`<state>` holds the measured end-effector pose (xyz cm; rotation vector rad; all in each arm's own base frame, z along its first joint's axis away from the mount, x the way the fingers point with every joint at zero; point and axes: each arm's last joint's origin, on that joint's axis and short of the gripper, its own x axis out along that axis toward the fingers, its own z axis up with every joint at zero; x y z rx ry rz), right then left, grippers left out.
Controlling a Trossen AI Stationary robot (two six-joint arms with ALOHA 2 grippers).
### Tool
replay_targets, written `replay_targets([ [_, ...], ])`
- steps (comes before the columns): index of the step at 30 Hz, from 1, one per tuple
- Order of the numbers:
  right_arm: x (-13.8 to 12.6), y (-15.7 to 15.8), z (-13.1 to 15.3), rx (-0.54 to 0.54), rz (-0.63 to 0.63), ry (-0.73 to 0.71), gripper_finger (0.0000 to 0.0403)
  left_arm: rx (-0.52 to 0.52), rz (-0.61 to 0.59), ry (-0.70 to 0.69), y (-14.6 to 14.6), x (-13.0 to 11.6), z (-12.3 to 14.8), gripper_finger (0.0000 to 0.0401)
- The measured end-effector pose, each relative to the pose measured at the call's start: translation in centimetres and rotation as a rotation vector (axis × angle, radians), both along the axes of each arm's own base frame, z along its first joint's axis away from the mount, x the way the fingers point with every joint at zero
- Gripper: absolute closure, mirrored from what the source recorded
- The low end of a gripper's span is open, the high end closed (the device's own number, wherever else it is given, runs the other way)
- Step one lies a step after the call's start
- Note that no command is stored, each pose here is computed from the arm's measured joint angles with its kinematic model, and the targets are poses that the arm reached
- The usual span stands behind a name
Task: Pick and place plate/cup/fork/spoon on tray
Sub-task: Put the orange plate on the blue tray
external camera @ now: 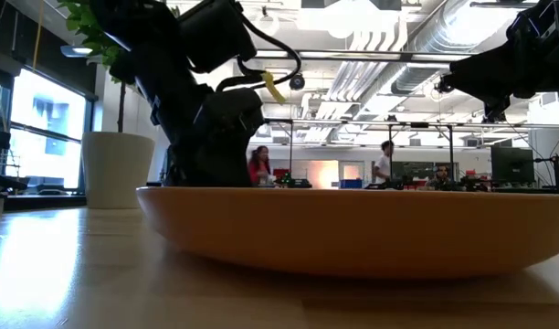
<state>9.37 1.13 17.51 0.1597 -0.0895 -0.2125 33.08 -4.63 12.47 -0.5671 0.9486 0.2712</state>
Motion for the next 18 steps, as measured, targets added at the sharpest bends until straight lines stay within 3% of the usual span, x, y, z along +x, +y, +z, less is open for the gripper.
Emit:
replay_targets([
  [14, 0.00, 0.00, 0.00, 0.000, 0.000, 0.000, 0.0266, -0.021, -0.001, -0.028, -0.09, 0.26, 0.10, 0.0378],
  [18, 0.00, 0.00, 0.00, 0.000, 0.000, 0.001, 0.0266, -0.032, -0.005, -0.039, -0.12, 0.35, 0.18, 0.0393],
])
